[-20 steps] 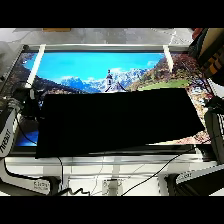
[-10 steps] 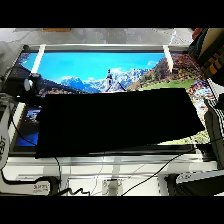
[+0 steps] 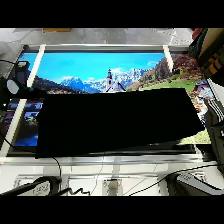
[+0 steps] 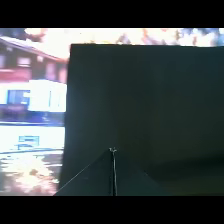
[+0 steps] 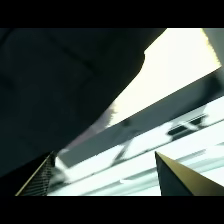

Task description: Fold the clothes and pants, and hang the long-sleeved shirts on hangers.

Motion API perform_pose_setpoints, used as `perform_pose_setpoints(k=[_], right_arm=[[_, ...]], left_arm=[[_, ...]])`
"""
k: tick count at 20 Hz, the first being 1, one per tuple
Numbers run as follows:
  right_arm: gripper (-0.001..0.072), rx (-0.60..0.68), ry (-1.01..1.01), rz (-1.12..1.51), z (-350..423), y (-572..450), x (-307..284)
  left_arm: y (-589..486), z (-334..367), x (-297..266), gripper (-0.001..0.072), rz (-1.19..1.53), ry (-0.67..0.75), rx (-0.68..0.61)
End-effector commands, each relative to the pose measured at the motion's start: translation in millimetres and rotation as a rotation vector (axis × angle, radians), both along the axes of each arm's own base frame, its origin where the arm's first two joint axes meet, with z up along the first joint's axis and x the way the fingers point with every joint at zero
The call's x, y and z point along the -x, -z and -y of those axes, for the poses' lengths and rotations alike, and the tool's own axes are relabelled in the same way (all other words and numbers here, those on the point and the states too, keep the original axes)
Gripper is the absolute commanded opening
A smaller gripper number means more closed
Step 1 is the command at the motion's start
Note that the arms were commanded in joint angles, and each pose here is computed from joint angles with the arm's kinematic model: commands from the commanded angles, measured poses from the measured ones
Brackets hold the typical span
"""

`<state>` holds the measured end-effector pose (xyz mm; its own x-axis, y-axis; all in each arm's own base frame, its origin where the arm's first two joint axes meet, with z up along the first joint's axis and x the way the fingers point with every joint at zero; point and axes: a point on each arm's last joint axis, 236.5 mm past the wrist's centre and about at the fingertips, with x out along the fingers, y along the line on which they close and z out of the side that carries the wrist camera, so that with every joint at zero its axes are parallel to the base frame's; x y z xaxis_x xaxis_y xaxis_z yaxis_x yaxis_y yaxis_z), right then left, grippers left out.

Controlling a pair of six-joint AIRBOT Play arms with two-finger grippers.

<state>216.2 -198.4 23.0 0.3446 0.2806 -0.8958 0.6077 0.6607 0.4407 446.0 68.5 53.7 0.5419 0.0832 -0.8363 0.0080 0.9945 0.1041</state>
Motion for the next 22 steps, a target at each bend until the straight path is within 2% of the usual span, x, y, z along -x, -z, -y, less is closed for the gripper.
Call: perform_pose_setpoints(k=[1,3,4,5,9,10,11,12,13,16,18,22], right_arm=[[0.0686,-0.055,0.136,0.022,-17.8,39.9,6.6],[0.0654,-0.018,0.192,0.02,-12.3,66.6,7.4],[0.057,0.002,0.219,0.017,-9.6,78.1,8.8],[0.0547,0.021,0.245,0.016,-6.9,89.1,10.3],[0.055,0.074,0.328,0.018,7.0,115.5,11.0],[0.055,0.058,0.343,0.018,7.9,121.5,8.7],[0.055,0.034,0.361,0.025,7.6,126.6,4.5],[0.0549,0.007,0.371,0.044,6.6,130.9,-1.9],[0.0548,-0.008,0.361,0.07,5.2,133.2,-8.2],[0.054,-0.011,0.333,0.126,7.2,139.2,-20.2],[0.0442,0.023,0.351,0.129,16.8,141.9,-20.6],[0.0436,0.05,0.372,0.138,24.8,142.0,-21.9]], left_arm=[[8.2,10.7,1.3,0.0008,0.011,-0.004,0.053],[7.7,10.7,1.4,0.0008,0.012,-0.004,0.052],[7.7,10.8,1.4,0.0008,0.012,-0.004,0.053],[7.9,10.8,1.4,0.0008,0.012,-0.005,0.054],[10.2,13.7,4.6,0.0011,-0.005,-0.007,0.069],[12.7,15.6,8.6,0.0049,-0.024,-0.007,0.078],[15.4,19.4,13.0,0.0208,-0.046,-0.008,0.096],[18.8,23.5,19.4,0.0441,-0.077,-0.009,0.116],[23.2,27.1,28.2,0.0513,-0.118,-0.027,0.143],[34.3,32.8,58.6,0.0502,-0.253,-0.08,0.191],[34.0,35.6,71.9,0.0501,-0.3,-0.097,0.205],[2.8,36.1,83.4,0.0501,-0.224,-0.163,0.227]])
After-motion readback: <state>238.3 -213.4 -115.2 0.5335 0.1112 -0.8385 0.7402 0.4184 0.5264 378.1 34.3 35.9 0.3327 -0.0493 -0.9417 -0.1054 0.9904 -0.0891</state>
